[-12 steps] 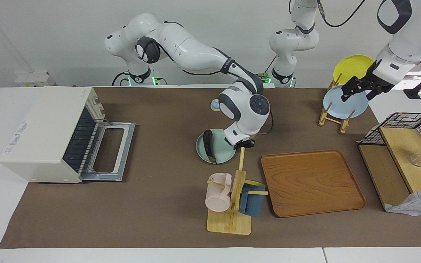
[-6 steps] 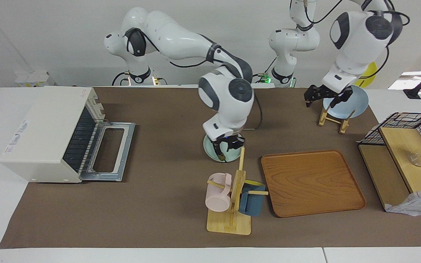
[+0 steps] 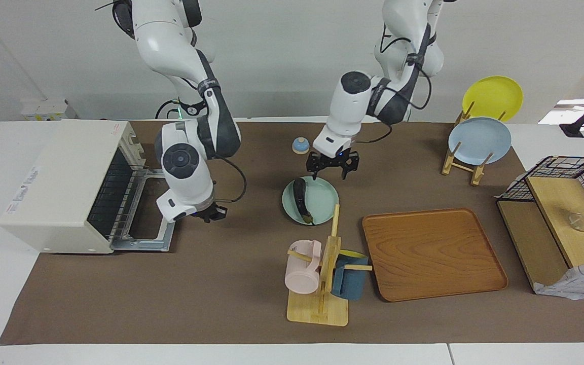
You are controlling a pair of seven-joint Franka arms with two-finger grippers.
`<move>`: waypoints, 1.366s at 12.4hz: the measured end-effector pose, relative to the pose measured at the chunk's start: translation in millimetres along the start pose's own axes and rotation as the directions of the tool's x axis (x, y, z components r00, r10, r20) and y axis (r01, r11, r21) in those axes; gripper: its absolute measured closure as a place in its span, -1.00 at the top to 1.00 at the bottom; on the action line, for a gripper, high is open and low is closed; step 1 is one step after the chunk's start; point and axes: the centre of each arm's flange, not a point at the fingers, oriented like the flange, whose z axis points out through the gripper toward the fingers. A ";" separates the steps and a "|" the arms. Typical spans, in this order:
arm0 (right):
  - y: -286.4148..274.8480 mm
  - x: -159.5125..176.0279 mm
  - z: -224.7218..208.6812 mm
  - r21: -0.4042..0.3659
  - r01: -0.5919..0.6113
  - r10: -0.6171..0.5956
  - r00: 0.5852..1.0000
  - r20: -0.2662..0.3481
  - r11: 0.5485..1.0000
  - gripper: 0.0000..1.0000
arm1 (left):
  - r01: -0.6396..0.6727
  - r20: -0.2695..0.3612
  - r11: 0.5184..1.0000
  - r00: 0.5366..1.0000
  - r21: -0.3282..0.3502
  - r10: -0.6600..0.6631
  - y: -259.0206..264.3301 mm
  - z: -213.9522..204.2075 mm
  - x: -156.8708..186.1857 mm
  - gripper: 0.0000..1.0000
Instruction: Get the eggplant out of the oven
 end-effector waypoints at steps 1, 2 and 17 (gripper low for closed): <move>21.7 -4.6 13.7 -0.019 0.010 -0.010 1.000 0.018 1.000 -0.98 | 0.018 0.005 1.000 1.000 -0.001 -0.018 15.2 15.9 4.9 1.00; 37.7 -7.1 20.9 -0.028 0.010 -0.009 1.000 0.027 1.000 -0.98 | 0.030 0.006 1.000 1.000 -0.003 -0.030 25.5 25.3 9.9 1.00; 195.6 -44.8 -183.1 0.052 0.112 -0.106 0.988 -0.113 0.992 -0.44 | 0.042 0.058 0.995 0.997 0.095 -0.048 -122.9 -12.2 137.6 -0.37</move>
